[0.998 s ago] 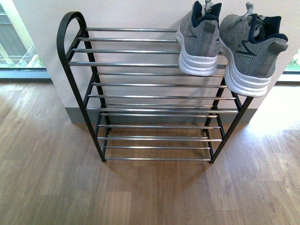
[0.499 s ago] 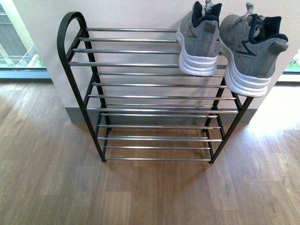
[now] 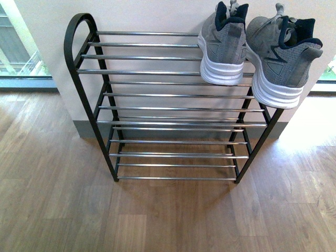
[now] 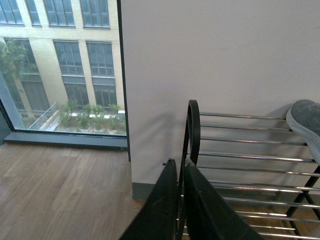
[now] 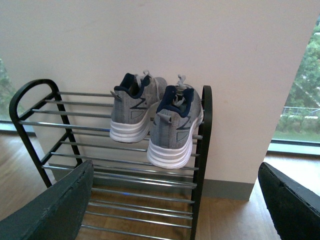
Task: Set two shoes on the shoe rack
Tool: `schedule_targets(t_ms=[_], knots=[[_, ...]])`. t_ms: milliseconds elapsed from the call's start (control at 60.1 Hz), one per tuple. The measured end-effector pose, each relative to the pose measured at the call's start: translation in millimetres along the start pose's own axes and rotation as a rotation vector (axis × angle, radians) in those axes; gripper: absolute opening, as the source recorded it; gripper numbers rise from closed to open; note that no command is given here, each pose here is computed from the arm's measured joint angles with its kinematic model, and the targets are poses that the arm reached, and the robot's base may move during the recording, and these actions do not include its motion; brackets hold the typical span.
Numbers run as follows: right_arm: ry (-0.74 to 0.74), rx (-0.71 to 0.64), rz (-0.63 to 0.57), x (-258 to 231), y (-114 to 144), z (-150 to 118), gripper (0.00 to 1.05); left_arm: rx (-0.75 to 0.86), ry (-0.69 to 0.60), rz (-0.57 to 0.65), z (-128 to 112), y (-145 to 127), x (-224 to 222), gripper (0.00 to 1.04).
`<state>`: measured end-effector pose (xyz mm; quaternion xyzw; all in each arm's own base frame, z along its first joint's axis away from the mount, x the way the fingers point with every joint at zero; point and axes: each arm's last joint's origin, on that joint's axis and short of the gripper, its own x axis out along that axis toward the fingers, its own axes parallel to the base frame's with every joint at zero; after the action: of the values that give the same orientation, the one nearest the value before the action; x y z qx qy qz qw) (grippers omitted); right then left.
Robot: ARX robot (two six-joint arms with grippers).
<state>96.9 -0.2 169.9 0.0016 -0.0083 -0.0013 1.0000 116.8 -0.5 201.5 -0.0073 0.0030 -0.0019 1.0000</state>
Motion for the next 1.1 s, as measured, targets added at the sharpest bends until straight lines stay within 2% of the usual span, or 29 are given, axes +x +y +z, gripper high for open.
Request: schedule_targets(t_ms=[17, 716, 1098], knots=[[0.000, 0.000, 0.000, 0, 0, 0, 0.95, -0.002, 0.000, 0.001, -1, 0, 0, 0.01], [0.000, 0.000, -0.001, 0, 0, 0, 0.95, 0.004, -0.003, 0.002, -34, 1, -19, 0.01], [-0.001, 0.000, 0.000, 0, 0, 0, 0.95, 0.004, -0.005, 0.001, -34, 1, -19, 0.01]])
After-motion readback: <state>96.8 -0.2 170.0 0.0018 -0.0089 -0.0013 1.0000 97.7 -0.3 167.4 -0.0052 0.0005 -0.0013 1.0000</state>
